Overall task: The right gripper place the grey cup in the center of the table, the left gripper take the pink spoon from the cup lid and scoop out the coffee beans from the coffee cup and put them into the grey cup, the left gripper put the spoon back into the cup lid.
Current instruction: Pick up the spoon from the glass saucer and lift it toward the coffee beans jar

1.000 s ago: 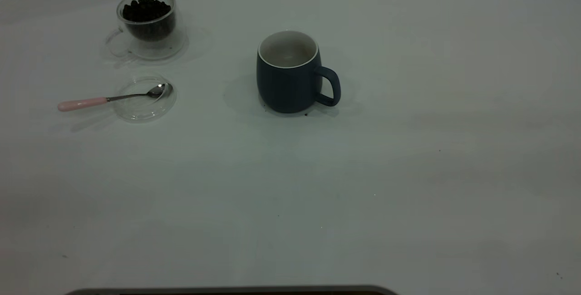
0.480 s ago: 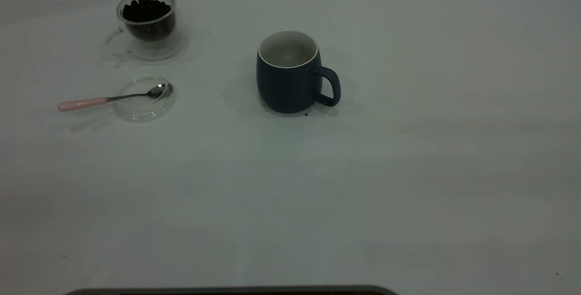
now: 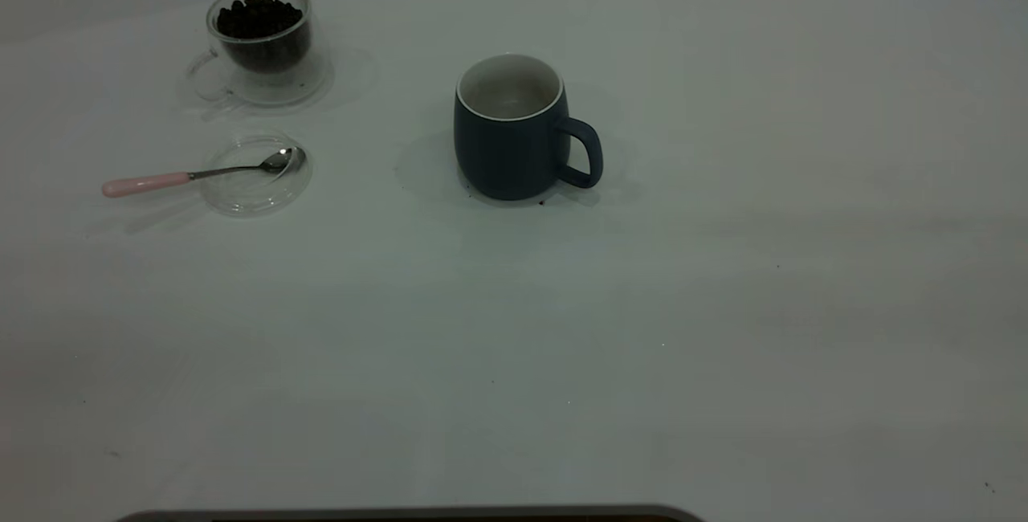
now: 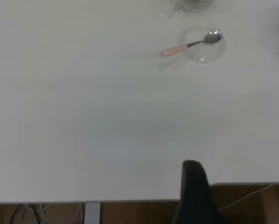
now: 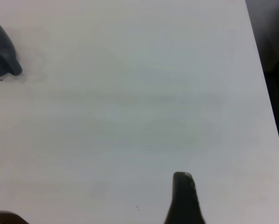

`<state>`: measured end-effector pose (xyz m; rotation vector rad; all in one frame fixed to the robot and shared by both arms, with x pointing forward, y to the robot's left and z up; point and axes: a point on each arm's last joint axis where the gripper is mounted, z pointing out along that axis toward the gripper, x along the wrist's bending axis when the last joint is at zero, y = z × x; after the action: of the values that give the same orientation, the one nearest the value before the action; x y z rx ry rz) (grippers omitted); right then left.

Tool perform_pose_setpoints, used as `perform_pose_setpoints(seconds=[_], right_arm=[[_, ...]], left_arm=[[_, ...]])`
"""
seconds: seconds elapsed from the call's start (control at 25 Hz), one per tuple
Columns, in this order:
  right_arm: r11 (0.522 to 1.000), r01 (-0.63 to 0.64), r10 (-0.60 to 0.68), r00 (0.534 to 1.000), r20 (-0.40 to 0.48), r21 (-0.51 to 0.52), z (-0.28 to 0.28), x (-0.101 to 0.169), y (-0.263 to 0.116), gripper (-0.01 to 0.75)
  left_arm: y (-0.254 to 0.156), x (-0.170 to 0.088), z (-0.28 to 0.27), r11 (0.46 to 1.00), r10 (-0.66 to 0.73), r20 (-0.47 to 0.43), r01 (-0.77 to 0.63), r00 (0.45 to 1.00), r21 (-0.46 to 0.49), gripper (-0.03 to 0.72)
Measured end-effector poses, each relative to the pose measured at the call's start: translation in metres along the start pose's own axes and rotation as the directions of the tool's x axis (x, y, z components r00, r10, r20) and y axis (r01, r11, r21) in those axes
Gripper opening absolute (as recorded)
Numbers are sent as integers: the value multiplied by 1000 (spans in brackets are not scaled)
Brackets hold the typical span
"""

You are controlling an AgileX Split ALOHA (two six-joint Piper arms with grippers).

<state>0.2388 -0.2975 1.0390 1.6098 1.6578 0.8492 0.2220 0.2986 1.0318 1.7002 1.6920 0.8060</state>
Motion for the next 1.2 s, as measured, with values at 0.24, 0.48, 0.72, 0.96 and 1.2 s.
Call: perform_pose_setpoints(seconds=[0.24, 0.48, 0.72, 0.96, 1.2], right_arm=[[1000, 0, 0, 1000, 0, 0, 0, 0, 0, 591], [1000, 0, 0, 1000, 1, 0, 0, 0, 0, 591], [1000, 0, 0, 1000, 1, 0, 0, 0, 0, 591], [1000, 0, 0, 1000, 1, -1, 0, 0, 0, 591], [1000, 0, 0, 1000, 1, -5, -1, 0, 0, 591]], left_arm=[[0, 0, 0, 1000, 0, 0, 0, 1000, 0, 548], [0, 0, 0, 1000, 0, 0, 0, 1000, 0, 548], [0, 0, 0, 1000, -1, 0, 1, 1000, 0, 548], [4, 0, -2, 1000, -3, -1, 3, 1000, -18, 548], [61, 0, 15, 996, -86, 17, 85, 996, 26, 548]])
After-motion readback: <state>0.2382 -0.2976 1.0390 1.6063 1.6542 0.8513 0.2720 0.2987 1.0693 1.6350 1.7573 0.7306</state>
